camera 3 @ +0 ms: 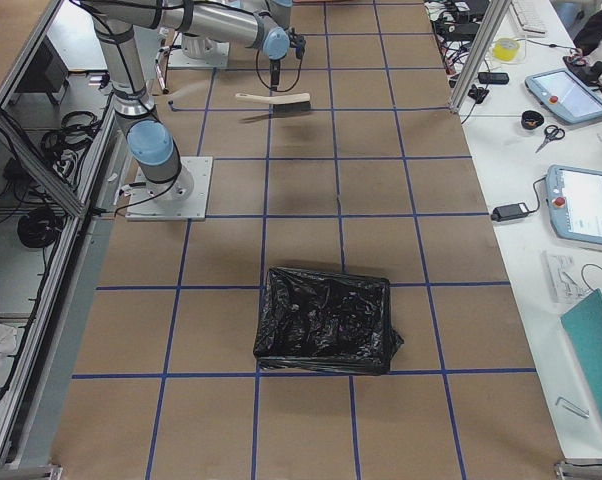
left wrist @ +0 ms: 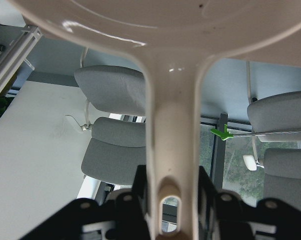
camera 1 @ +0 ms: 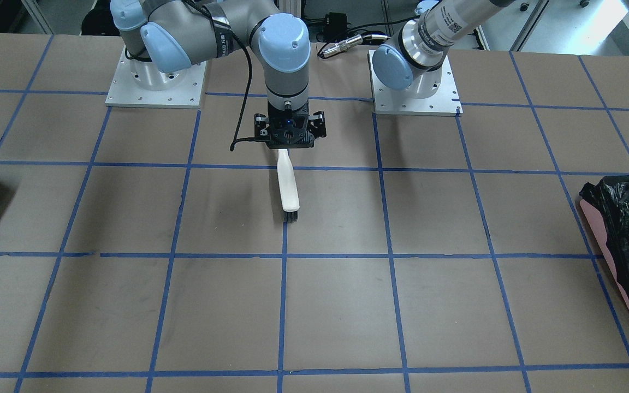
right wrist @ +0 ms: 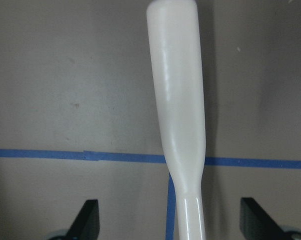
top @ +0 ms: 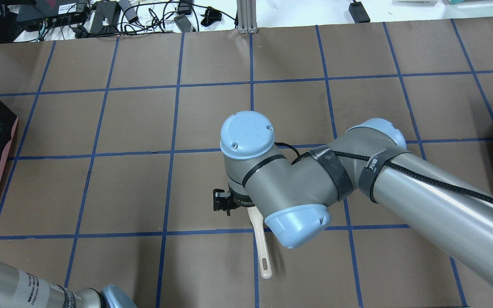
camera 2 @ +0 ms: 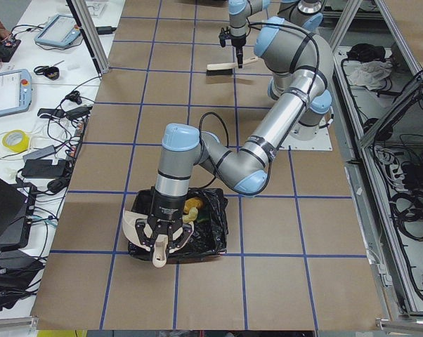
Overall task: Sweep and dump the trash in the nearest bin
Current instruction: 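Lower the brush onto the table and open the right gripper, then return the dustpan to table center with the left gripper while the right rises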
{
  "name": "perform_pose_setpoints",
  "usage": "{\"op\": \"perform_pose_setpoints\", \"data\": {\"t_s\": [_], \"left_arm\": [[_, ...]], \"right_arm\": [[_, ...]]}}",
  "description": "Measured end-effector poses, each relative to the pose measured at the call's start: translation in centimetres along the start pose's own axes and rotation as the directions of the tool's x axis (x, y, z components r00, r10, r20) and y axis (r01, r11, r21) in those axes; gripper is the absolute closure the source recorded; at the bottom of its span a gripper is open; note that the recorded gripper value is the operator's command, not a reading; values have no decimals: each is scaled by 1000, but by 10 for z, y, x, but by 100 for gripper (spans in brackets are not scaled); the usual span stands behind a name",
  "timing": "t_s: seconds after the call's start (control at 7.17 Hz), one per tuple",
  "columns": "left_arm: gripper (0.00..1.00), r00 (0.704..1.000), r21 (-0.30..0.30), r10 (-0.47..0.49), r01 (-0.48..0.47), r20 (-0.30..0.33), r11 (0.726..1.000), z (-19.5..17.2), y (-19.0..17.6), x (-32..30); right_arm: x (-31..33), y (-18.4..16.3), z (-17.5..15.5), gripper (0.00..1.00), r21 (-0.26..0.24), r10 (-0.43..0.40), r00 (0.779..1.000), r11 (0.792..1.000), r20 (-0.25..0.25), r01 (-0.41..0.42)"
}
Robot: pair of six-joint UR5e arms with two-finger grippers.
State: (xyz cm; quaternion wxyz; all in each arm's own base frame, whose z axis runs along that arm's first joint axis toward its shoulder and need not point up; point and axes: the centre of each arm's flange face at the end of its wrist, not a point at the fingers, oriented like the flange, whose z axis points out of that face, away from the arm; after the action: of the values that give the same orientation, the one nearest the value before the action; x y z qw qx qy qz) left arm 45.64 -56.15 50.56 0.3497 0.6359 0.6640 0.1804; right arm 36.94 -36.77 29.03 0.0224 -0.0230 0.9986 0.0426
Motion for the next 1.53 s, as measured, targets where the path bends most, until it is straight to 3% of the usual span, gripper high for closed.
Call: {"op": "perform_pose_setpoints", "data": {"t_s": [0.28,0.42,0.56,0.84,0.98,1.26,1.4,1.53], "left_arm": [[100,1000,106,-6,7,-13,994,-46,-16,-11],[100,995,168,-84,90,-46,982,-62,-32,-16],[100,983,218,-160,177,-92,960,-73,-55,-25],[100,933,308,-292,347,-211,886,-93,-134,-48],[100,894,331,-353,433,-275,838,-107,-187,-58],[100,786,340,-479,607,-391,719,-148,-288,-74],[100,719,318,-531,684,-449,657,-171,-329,-79],[100,635,283,-576,760,-515,585,-193,-369,-82]], "right_arm": [[42,-46,-42,0,42,-35,999,999,12,34],[72,-68,-64,0,46,-45,999,998,-9,45],[102,-88,-90,0,45,-32,998,998,-49,35],[149,-119,-153,0,107,32,993,994,-110,-20],[160,-123,-176,0,128,55,992,991,-111,-40],[187,-111,-197,0,78,100,990,993,-98,-93],[197,-109,-203,0,70,118,992,991,-51,-114],[203,-112,-210,0,94,120,993,988,-5,-119]]}}
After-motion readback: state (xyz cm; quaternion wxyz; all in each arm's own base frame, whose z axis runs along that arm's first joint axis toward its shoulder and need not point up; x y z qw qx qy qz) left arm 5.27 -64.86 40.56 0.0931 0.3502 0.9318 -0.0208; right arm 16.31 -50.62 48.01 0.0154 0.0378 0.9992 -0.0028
